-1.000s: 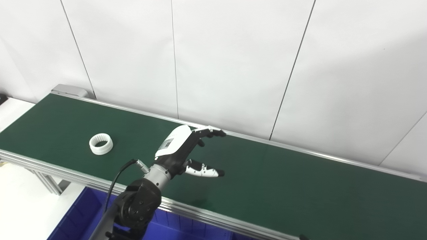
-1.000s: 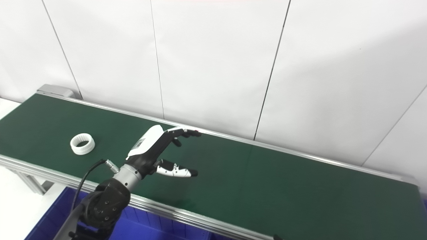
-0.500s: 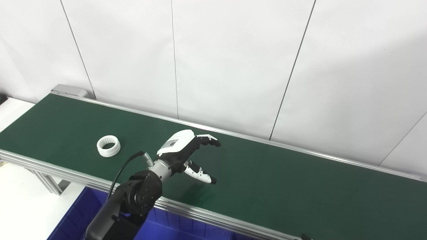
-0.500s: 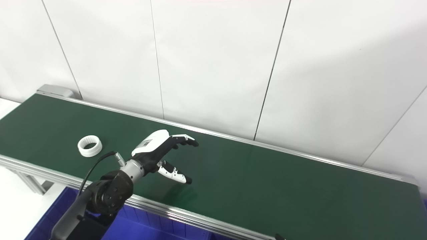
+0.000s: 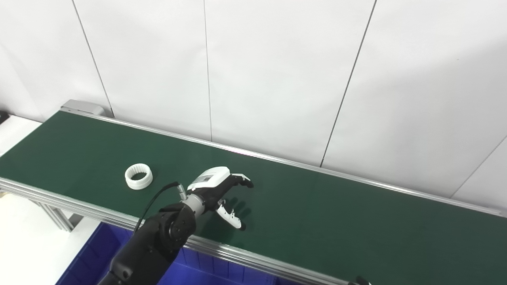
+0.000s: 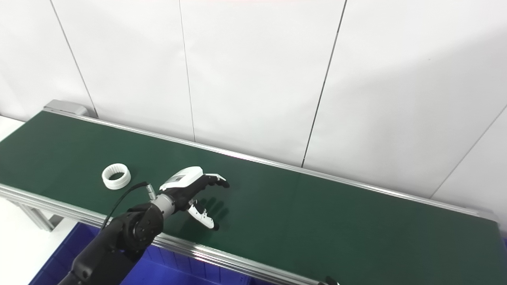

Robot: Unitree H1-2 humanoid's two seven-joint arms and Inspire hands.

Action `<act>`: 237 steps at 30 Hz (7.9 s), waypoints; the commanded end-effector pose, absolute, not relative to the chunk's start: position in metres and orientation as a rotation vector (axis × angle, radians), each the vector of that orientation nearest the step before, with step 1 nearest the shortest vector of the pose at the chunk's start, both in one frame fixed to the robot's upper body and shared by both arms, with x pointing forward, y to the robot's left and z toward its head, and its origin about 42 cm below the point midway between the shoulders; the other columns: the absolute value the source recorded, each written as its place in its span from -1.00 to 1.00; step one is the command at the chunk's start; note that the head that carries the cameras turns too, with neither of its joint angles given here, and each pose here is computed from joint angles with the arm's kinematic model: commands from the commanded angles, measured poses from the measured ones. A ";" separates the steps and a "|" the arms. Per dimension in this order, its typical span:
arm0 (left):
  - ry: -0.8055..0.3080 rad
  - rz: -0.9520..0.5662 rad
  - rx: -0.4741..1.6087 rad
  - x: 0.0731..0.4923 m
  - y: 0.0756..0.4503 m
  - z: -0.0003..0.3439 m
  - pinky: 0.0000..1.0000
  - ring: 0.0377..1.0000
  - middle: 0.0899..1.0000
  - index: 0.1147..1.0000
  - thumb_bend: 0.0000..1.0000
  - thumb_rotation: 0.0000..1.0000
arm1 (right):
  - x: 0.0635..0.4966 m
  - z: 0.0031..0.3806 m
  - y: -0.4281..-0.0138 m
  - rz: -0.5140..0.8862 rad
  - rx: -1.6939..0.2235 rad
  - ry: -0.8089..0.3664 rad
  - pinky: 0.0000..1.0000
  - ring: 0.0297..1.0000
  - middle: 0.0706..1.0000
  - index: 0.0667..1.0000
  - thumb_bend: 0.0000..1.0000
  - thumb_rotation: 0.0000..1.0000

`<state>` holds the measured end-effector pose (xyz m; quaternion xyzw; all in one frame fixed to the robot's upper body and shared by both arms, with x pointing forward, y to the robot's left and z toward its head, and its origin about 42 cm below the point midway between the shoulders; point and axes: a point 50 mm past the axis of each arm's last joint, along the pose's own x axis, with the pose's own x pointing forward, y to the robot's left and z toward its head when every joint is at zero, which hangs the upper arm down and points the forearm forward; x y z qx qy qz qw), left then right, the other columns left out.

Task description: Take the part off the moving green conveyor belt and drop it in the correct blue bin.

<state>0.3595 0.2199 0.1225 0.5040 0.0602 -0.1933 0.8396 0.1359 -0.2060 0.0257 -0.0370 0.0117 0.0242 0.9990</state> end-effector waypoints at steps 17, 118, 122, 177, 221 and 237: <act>0.095 -0.390 1.174 0.396 0.225 0.139 0.58 0.74 0.70 0.52 0.67 -0.71 | 0.133 0.035 -0.210 0.043 -0.071 -0.042 0.29 0.49 0.59 0.71 -0.40 0.31; 0.153 -0.392 1.307 0.401 0.248 0.145 0.68 0.67 0.70 0.49 0.79 -1.00 | 0.130 0.035 -0.210 0.046 -0.066 -0.039 0.30 0.49 0.59 0.72 -0.41 0.32; 0.165 -0.401 1.312 0.400 0.249 0.142 0.70 0.65 0.68 0.48 0.80 -1.00 | 0.130 0.035 -0.210 0.046 -0.064 -0.041 0.30 0.49 0.59 0.72 -0.40 0.33; -0.151 -0.280 1.115 0.354 0.235 0.178 0.11 -0.08 -0.13 -0.19 0.01 -1.00 | 0.131 0.035 -0.211 0.047 -0.066 -0.040 0.29 0.48 0.59 0.72 -0.36 0.39; -0.122 -0.077 0.494 0.171 0.207 0.159 -0.06 -0.08 -0.09 -0.23 -0.04 -1.00 | 0.131 0.074 -0.247 0.053 -0.065 -0.143 0.35 0.50 0.61 0.73 0.09 0.41; -0.059 -0.125 0.484 0.171 0.226 0.168 -0.06 -0.11 -0.13 -0.20 -0.04 -1.00 | 0.134 0.095 -0.244 0.049 -0.054 -0.142 0.29 0.46 0.56 0.67 0.25 0.38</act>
